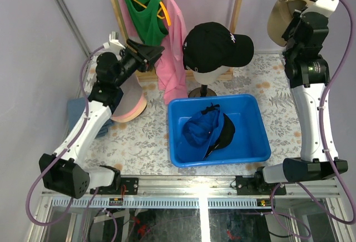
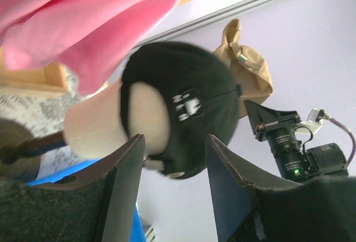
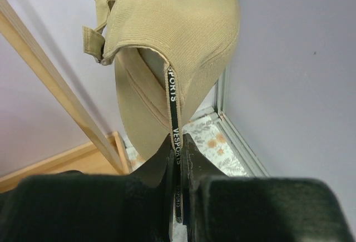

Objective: Stack the hats
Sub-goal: Adjust the hat stand at the center of the board, then stack the hat on the hat.

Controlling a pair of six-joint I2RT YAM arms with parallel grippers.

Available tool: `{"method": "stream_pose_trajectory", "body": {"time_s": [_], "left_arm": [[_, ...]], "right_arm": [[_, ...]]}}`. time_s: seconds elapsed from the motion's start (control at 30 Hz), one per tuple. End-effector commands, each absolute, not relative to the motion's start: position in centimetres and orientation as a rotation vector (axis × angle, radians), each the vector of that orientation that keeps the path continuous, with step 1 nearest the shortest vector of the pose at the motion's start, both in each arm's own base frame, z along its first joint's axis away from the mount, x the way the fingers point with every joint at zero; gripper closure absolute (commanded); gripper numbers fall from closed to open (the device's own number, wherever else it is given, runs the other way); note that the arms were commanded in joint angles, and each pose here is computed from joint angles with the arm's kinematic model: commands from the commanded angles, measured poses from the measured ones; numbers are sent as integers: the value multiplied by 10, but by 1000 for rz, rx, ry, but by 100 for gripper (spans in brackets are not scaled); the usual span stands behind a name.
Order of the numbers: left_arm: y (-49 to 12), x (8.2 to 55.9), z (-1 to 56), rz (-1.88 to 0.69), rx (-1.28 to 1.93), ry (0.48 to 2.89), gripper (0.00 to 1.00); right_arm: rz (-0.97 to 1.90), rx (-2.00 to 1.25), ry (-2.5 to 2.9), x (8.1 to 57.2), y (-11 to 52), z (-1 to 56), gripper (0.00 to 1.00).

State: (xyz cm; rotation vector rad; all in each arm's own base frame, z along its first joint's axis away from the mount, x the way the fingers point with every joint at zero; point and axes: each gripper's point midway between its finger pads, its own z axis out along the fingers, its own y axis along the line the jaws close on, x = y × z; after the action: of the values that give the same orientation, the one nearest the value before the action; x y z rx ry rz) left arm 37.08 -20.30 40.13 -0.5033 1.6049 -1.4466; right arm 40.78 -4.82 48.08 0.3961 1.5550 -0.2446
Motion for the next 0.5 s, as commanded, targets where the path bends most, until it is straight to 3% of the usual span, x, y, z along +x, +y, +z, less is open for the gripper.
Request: {"method": "stream_pose_trajectory", "body": {"time_s": [0.0,0.23,0.47], "left_arm": [[-203,379,470,-1456,-395,1472,52],[-258,374,568,-1633,-157,1358,52],[-321,372,614,-1786,-32,1327,49]], "right_arm": [[-147,324,1355,397,-37,554,100],[35,165,1260,378,12,592,100],[135,86,1214,359,56,618,100]]}}
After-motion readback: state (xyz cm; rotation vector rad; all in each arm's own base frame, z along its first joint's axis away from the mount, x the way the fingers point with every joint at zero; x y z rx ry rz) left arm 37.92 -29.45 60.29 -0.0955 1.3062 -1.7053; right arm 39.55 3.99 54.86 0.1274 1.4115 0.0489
